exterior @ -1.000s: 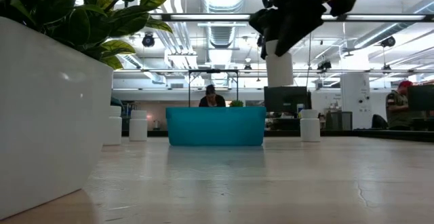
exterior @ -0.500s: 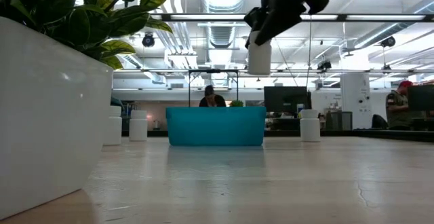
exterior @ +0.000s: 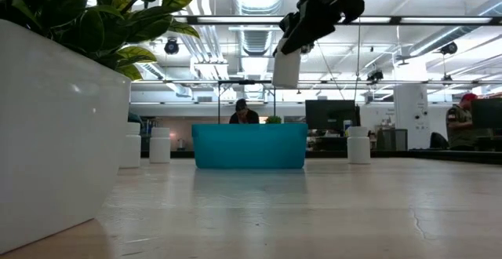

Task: Pick and place pill bottles into a basket
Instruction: Put the white medicine bottle into the blue bin

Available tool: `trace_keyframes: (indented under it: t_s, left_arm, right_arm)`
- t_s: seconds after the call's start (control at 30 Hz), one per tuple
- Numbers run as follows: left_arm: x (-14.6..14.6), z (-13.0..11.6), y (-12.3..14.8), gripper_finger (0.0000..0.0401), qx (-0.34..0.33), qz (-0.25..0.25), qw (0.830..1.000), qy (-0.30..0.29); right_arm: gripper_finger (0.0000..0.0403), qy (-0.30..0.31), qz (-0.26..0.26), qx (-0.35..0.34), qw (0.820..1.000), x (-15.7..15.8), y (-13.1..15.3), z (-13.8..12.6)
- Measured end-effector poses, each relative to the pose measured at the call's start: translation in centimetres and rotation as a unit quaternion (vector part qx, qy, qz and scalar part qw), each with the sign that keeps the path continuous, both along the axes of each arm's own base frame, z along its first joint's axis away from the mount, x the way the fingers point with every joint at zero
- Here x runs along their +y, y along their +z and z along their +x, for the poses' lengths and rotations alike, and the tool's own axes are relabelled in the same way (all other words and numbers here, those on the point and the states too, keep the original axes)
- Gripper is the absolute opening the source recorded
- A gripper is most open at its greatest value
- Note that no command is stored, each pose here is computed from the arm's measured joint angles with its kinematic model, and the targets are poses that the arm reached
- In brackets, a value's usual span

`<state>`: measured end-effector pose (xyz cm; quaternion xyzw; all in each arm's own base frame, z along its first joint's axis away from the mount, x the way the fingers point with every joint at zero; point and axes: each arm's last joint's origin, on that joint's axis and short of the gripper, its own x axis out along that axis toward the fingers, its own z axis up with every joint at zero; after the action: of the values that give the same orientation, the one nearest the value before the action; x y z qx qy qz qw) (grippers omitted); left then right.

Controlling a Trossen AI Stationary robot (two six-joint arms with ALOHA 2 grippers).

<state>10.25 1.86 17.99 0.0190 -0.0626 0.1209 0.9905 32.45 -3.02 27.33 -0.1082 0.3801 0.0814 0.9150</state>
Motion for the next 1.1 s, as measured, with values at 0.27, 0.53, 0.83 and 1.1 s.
trace_keyframes:
  t_s: [0.27, 0.53, 0.83, 1.1]
  left_arm:
    - [0.0, 0.0, 0.0, 0.0000, 0.000, 0.000, 1.000, 0.000]
    - [0.0, 0.0, 0.0, 0.0000, 0.000, 0.000, 1.000, 0.000]
    - [0.0, 0.0, 0.0, 0.0000, 0.000, 0.000, 1.000, 0.000]
    - [0.0, 0.1, -0.1, 0.0000, 0.005, 0.002, 1.000, 0.002]
  right_arm:
    - [0.0151, -0.021, 0.002, -0.011, 1.000, -0.9, -2.2, -0.3]
    - [0.0151, -0.041, 0.002, -0.021, 0.999, -2.1, -3.4, -0.6]
    - [0.0151, -0.043, 0.006, -0.002, 0.999, -2.4, -5.3, 0.1]
    - [0.0151, -0.043, 0.007, 0.008, 0.999, -2.5, -6.2, 0.5]
